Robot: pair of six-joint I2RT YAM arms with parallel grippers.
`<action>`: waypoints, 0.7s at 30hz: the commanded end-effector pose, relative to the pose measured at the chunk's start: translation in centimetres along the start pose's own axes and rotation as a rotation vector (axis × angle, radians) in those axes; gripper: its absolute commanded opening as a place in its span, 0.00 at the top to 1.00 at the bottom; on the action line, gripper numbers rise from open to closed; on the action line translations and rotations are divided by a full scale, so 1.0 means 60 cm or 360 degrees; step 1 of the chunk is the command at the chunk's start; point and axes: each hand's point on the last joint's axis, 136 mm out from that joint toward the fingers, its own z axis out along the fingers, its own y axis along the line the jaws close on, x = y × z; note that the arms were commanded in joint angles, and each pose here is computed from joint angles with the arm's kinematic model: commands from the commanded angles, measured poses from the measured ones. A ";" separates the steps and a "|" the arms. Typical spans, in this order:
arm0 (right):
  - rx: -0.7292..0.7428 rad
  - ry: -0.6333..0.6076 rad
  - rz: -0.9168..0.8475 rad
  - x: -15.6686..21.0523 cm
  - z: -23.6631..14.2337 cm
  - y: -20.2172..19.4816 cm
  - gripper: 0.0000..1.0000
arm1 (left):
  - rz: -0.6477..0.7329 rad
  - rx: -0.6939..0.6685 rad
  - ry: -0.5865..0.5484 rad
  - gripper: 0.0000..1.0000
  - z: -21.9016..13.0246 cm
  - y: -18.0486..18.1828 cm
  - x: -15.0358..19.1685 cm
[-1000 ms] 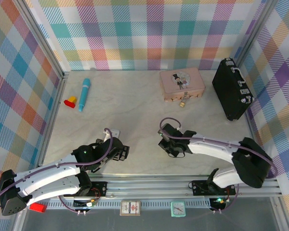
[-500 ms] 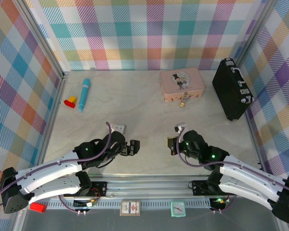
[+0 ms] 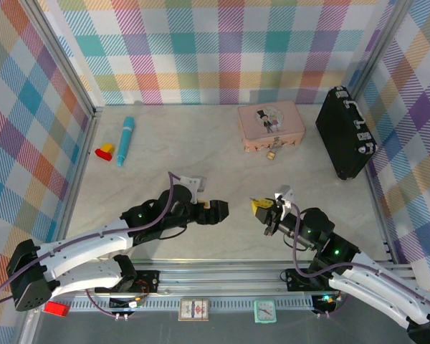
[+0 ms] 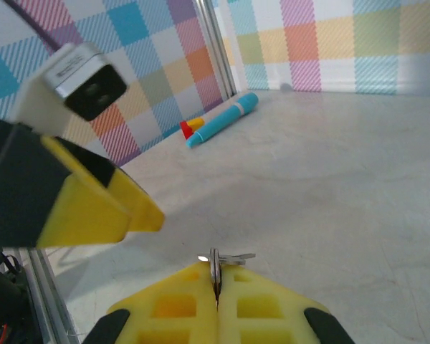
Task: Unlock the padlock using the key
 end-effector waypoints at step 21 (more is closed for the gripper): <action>-0.0182 -0.0267 -0.0225 -0.050 0.085 0.036 1.00 | -0.0981 0.0482 -0.0014 0.34 0.076 -0.057 -0.060</action>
